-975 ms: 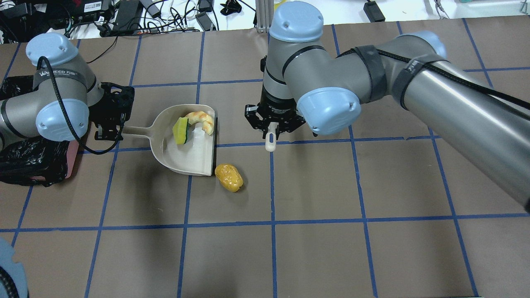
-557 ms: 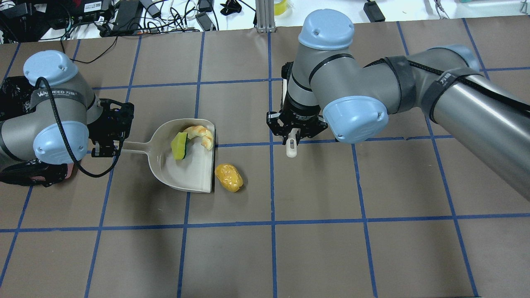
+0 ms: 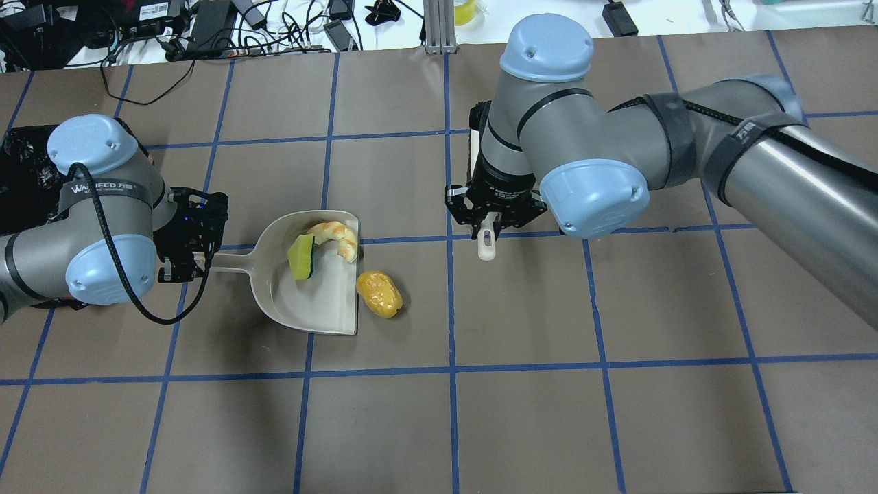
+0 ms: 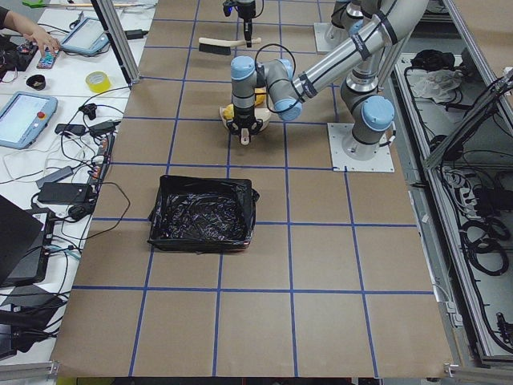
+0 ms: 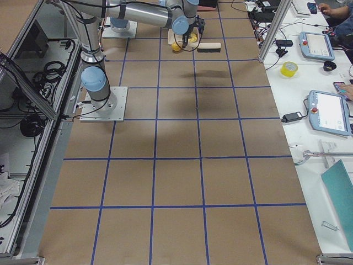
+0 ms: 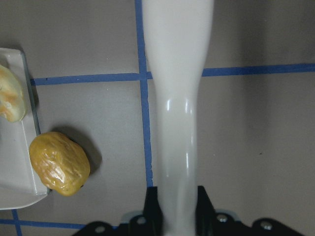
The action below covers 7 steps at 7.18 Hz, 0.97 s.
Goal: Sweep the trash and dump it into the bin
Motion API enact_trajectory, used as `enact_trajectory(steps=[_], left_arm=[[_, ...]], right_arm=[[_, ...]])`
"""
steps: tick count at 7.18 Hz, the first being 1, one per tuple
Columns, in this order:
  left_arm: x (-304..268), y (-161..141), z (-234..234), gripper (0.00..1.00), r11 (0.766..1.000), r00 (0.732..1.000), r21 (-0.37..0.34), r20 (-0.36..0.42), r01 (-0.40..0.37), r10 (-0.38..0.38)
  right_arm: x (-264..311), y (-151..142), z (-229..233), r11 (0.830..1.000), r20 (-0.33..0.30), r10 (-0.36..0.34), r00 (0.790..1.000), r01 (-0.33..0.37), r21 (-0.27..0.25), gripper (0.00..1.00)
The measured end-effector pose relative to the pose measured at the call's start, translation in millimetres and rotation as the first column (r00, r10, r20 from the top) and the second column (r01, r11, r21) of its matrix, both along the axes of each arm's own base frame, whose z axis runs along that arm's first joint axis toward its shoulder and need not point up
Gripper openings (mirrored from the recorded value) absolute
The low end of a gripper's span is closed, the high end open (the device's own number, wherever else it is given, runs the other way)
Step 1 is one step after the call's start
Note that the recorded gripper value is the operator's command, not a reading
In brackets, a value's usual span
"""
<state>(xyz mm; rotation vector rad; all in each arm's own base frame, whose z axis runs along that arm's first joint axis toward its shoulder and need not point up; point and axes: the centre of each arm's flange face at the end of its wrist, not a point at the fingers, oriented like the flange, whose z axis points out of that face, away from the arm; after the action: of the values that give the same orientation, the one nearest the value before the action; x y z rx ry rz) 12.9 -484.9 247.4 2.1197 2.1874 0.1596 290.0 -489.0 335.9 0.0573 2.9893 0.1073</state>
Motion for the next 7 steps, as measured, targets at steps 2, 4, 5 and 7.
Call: enact_trajectory(steps=[2, 4, 5, 7], left_arm=[[-0.1, 1.2, -1.3, 0.0, 1.0, 1.0, -0.004, 0.002, -0.001, 0.001], [-0.2, 1.6, -1.8, 0.0, 1.0, 1.0, -0.003, 0.002, -0.002, 0.002], [-0.2, 1.7, -2.1, 0.0, 1.0, 1.0, -0.003, 0.001, -0.002, 0.002], [-0.2, 1.6, -3.1, 0.0, 1.0, 1.0, -0.001, 0.001, -0.004, 0.004]], right_arm=[[0.0, 0.1, 0.2, 1.0, 0.0, -0.001, 1.0, 0.001, 0.0, 0.07], [0.1, 0.0, -0.2, 1.0, 0.0, -0.001, 1.0, 0.001, 0.001, 0.07], [0.1, -0.1, -0.5, 1.0, 0.0, -0.001, 1.0, 0.001, 0.001, 0.07], [0.1, -0.1, -0.5, 1.0, 0.001, -0.001, 1.0, 0.001, 0.001, 0.07]])
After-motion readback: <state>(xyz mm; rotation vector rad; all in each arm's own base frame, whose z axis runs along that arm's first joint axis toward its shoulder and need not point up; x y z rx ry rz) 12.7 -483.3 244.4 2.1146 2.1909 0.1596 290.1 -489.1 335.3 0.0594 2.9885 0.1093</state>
